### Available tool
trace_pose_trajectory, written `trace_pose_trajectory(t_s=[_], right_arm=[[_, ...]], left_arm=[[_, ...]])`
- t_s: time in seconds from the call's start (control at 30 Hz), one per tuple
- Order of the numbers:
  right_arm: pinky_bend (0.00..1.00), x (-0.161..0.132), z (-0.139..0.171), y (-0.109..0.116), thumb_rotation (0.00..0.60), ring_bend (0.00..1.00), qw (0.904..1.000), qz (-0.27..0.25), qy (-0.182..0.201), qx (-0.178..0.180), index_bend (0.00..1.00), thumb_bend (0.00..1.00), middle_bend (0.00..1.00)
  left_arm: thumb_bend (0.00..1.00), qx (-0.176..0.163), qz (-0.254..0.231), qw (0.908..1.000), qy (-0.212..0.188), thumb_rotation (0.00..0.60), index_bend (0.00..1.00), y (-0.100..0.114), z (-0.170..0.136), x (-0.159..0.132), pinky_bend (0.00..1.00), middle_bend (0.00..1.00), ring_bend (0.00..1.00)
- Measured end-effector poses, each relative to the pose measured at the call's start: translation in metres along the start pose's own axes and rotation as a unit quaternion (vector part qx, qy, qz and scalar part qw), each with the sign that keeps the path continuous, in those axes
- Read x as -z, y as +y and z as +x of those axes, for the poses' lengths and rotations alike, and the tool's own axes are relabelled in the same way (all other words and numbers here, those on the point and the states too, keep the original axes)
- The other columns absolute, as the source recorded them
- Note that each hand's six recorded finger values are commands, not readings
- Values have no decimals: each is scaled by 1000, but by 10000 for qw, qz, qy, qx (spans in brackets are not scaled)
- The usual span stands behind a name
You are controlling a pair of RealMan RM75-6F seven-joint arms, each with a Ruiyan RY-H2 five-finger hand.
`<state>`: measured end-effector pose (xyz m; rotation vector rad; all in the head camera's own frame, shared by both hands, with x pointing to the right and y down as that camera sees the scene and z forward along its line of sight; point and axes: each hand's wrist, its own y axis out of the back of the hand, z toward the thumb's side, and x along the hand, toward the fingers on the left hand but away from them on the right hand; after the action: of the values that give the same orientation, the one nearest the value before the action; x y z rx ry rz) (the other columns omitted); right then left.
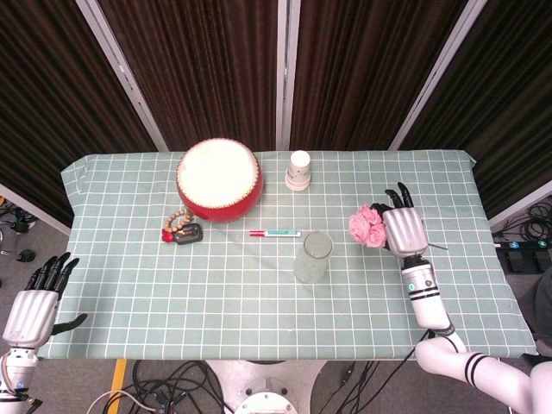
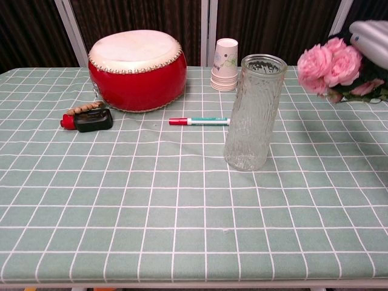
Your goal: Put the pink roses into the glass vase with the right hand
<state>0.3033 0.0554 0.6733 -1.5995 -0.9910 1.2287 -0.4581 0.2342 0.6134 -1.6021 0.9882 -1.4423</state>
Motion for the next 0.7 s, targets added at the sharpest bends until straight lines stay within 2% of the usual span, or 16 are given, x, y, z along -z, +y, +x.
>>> trace_pose_trajectory(t_s=[0.17, 0.43, 0.53, 0.67, 0.7], right_arm=[[0, -18, -2, 55, 600, 169, 9971, -646, 156, 359, 550, 209, 573], [0, -63, -3, 161, 600, 169, 9775, -1669, 630, 1123, 549, 201, 573], [0, -78, -2, 182, 600, 169, 9689, -2010, 775, 1220, 549, 200, 573], [0, -94, 0, 192, 600, 169, 9534, -2590, 969, 1211, 548, 192, 572], [0, -98, 1, 194, 600, 169, 9469, -2802, 1028, 1195, 548, 191, 572]], left_arm=[[0, 9, 31, 10000, -34, 600, 72, 1, 1, -4, 163, 0, 0], [0, -9, 91, 9999, -73, 600, 72, 4, 2, -8, 163, 0, 0], [0, -10, 93, 9999, -82, 600, 72, 4, 3, -10, 163, 0, 0], [0, -6, 80, 9999, -72, 600, 72, 3, 3, -10, 163, 0, 0], [0, -5, 76, 9999, -65, 600, 72, 3, 3, -9, 163, 0, 0]])
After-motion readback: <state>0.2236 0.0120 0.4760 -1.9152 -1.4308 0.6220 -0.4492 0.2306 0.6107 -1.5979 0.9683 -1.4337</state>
